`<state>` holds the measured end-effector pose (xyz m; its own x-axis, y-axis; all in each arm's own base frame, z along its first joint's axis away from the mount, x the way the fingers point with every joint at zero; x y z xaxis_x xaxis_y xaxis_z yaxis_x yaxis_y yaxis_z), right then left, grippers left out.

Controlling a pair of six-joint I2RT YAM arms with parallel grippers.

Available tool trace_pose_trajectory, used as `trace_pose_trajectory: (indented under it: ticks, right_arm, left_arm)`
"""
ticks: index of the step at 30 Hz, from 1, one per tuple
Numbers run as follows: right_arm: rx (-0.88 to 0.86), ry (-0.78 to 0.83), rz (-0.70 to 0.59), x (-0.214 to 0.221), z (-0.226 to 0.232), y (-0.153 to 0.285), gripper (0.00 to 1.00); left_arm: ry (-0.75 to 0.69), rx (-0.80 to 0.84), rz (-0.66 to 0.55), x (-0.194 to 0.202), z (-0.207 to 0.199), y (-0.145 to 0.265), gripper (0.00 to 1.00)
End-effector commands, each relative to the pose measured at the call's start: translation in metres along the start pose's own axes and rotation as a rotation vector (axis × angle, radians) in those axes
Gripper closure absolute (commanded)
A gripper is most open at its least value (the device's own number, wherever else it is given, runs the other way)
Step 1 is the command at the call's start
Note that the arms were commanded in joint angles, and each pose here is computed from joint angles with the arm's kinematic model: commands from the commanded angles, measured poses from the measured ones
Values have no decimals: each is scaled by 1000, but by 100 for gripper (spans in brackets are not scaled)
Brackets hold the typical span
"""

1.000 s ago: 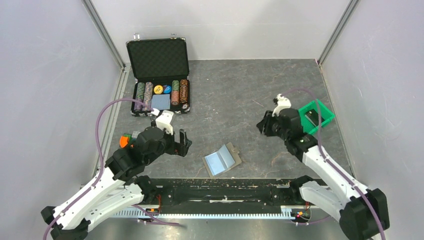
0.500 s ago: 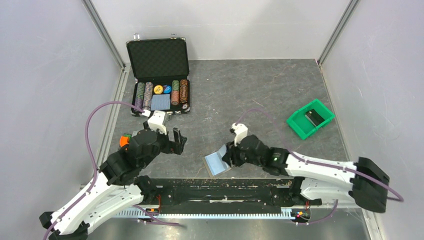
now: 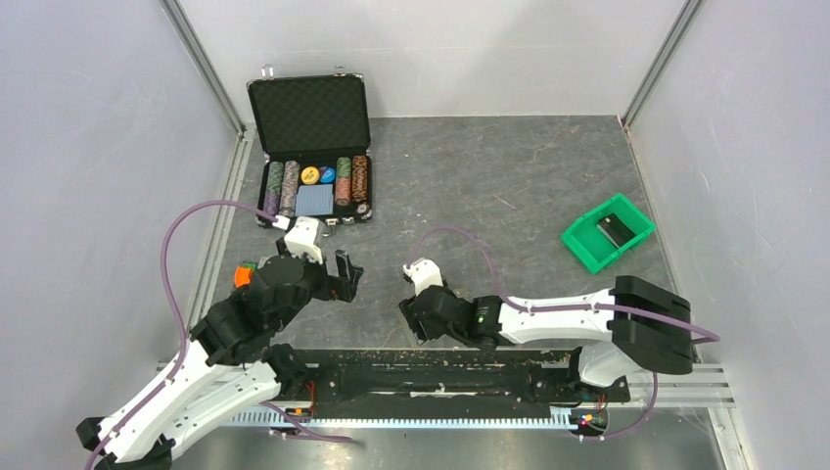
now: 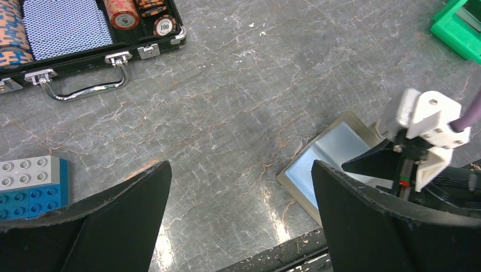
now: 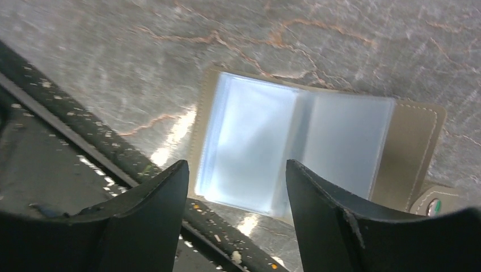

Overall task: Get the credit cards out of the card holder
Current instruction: Remove the credit card from the card holder.

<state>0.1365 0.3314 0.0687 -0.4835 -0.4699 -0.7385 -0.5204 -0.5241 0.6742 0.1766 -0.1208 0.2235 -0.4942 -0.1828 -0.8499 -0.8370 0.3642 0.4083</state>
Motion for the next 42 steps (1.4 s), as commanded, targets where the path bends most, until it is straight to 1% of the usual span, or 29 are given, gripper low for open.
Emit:
trace_pose_trajectory:
  ticks: [1,7,10,12,16,19,22,29,31,36,42]
  right_arm:
    - [91,16,-6,-5,-10,-5,33]
    - [103,46,29,7,-9,-15,33]
    - [93,49,36,10,-5,-18,33]
    - [88,50,31,10,-2,-19,33]
    - [102,61,36,13,-4,-21,33]
    - [126,64,50,19,-8,-22,34]
    - [121,60,52,20,-7,-21,34]
    - [39,33,-18,1,11,-12,32]
    - [35,32,-27,-1,12,-11,30]
    - [63,50,-4,7,10,-17,27]
    - [115,66,12,16,3,-21,29]
  left_arm:
    - [-24,-2,-37,-9,1,3,0]
    - [-14,-16,-46,-10,4,3,0]
    - [30,-26,-30,-6,4,4,0]
    - [100,-29,6,0,1,4,0]
    - [250,-14,105,26,-8,1,0]
    - [327,0,127,39,-10,-2,0]
    - [359,-22,134,47,-6,-6,0]
    - [404,-65,173,61,-5,-17,0]
    - [411,-86,177,67,-2,-21,0]
    - [441,-118,179,77,4,-27,0]
    - [464,-116,201,85,4,-29,0]
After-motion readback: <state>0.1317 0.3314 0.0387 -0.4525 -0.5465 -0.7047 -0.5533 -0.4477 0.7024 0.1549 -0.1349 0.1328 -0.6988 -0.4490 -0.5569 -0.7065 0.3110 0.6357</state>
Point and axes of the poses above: each gripper's point midway between its finger pads, its own y axis back along the fingers, its own z axis along the line the jaws close on, x = y × z, the point moved 1 cm from there along y, back along the fingers, and after that the axes turned 10 degrees about y, right-handed, at the moved point
